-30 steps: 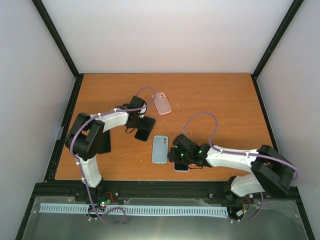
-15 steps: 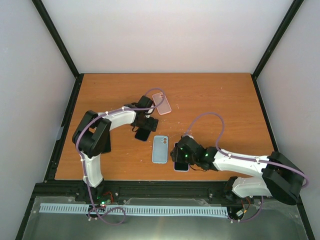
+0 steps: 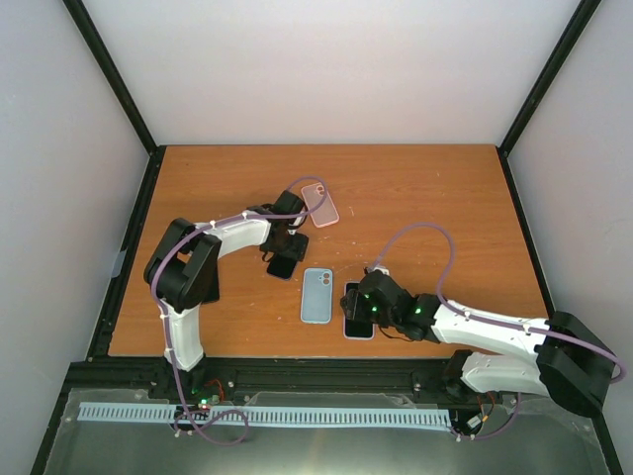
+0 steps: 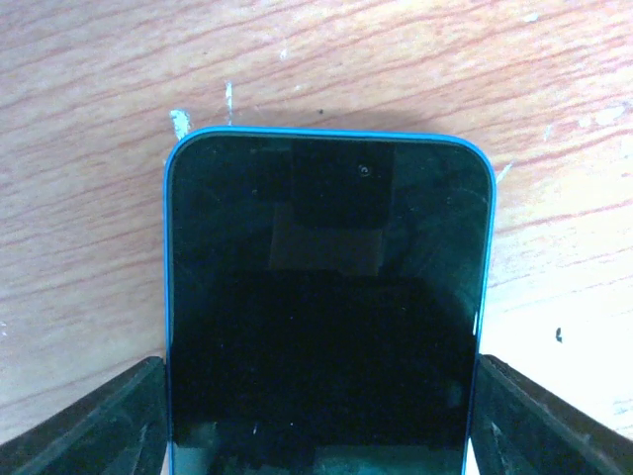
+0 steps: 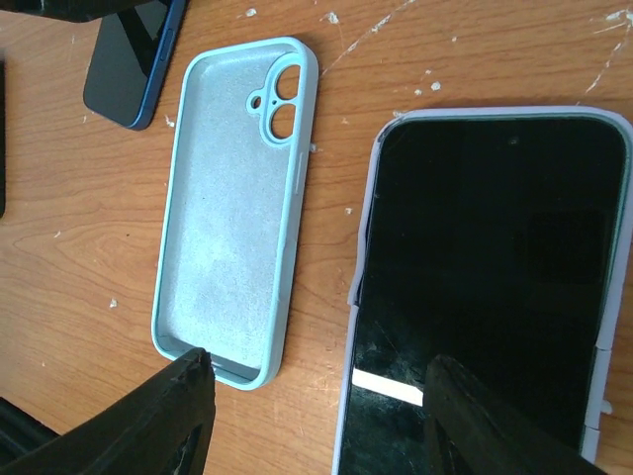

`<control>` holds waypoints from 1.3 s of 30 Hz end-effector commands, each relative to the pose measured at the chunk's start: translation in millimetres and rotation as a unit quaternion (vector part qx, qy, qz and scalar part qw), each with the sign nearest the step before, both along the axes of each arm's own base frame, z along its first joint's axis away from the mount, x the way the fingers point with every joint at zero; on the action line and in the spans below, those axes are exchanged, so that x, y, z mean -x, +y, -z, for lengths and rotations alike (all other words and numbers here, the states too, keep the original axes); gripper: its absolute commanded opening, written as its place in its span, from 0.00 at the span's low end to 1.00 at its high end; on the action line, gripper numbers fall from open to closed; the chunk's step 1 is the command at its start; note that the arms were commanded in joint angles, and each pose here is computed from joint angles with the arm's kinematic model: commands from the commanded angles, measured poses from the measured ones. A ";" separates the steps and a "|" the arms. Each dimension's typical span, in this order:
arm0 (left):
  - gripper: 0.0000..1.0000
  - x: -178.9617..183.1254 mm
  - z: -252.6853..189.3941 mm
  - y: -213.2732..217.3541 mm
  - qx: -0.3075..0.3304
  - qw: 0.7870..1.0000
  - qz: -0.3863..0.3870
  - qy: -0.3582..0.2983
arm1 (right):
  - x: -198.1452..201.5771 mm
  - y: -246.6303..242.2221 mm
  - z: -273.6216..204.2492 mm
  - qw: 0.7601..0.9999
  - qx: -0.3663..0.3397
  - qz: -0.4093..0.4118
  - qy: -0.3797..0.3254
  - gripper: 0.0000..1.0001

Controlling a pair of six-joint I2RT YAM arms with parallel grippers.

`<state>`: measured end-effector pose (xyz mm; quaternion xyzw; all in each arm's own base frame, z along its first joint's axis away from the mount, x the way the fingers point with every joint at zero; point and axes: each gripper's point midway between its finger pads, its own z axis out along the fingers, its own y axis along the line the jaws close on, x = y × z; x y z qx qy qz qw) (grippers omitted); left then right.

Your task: Put the phone into the phone case

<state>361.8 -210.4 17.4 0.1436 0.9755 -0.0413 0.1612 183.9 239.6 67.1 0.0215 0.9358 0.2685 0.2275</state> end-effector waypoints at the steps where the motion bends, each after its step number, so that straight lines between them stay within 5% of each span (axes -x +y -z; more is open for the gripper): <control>1: 0.76 8.8 -3.0 -3.7 0.014 1.000 -0.010 0.015 | -3.4 -4.2 -3.3 1.000 -0.005 0.015 -0.007 0.57; 10: 0.62 16.3 -14.4 -2.2 0.038 0.999 -0.038 0.011 | -8.8 13.2 -29.5 0.998 -0.050 -0.002 -0.032 0.56; 28: 0.60 42.9 -86.7 -41.2 0.237 0.970 -0.054 0.008 | -31.8 92.1 -49.6 0.989 -0.129 -0.047 -0.050 0.47; 39: 0.60 55.1 -97.8 -49.6 0.288 0.956 -0.049 0.016 | -43.0 105.4 -37.8 0.992 -0.116 -0.038 -0.040 0.40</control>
